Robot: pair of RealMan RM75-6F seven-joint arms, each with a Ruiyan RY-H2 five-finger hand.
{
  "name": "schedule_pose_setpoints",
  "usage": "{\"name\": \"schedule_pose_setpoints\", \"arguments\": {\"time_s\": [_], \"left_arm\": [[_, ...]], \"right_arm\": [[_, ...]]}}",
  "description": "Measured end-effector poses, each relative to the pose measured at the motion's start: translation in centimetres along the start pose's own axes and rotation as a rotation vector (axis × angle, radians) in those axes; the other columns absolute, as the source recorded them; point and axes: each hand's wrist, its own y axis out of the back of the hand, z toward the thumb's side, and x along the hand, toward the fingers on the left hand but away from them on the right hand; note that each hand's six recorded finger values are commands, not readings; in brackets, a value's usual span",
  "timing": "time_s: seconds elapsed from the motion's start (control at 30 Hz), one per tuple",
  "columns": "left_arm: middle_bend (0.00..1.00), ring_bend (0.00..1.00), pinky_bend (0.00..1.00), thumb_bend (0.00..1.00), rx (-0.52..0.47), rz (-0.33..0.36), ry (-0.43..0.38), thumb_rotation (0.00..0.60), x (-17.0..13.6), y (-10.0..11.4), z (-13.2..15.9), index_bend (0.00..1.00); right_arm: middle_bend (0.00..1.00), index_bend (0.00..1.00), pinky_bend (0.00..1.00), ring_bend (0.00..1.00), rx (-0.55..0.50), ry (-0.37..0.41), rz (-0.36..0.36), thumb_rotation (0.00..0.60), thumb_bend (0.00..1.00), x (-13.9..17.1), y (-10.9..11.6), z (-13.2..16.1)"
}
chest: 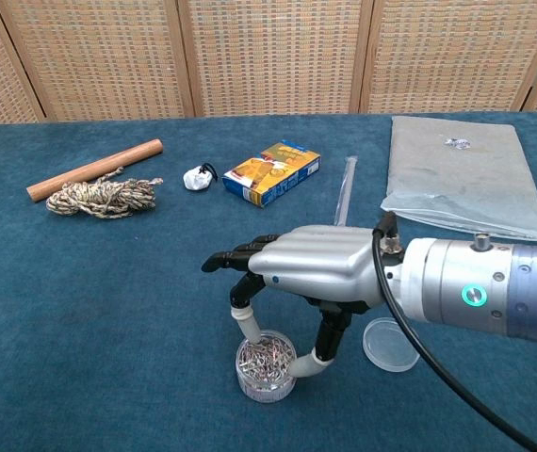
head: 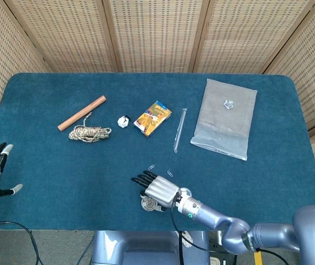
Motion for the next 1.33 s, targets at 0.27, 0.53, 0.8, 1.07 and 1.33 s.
{"name": "schedule_pose_setpoints", "arguments": {"time_s": [0.27,0.53,0.8,1.07,1.33], "left_arm": [[0.00,0.00,0.00,0.00,-0.003,0.004,-0.004,0.600,-0.1,0.1,0.0,0.00],[0.00,0.00,0.00,0.00,-0.018,0.021,-0.019,0.600,-0.4,0.7,0.3,0.00],[0.00,0.00,0.00,0.00,-0.027,0.039,-0.040,0.600,-1.2,1.2,0.6,0.00],[0.00,0.00,0.00,0.00,-0.031,0.062,-0.058,0.600,-2.3,1.7,0.9,0.00],[0.00,0.00,0.00,0.00,-0.032,0.066,-0.075,0.600,-3.0,1.9,1.1,0.00]], "right_arm": [[0.00,0.43,0.03,0.00,0.007,0.001,-0.023,0.600,0.16,0.2,0.9,0.2],[0.00,0.31,0.03,0.00,0.087,-0.107,-0.142,0.600,0.14,4.1,5.2,-4.1],[0.00,0.00,0.00,0.00,0.238,-0.377,-0.283,0.600,0.00,13.0,7.1,-12.8],[0.00,0.00,0.00,0.00,0.043,-0.675,-0.347,0.600,0.00,24.6,4.2,-17.6],[0.00,0.00,0.00,0.00,-0.005,-0.795,-0.405,0.600,0.00,30.4,2.4,-17.1]]}}
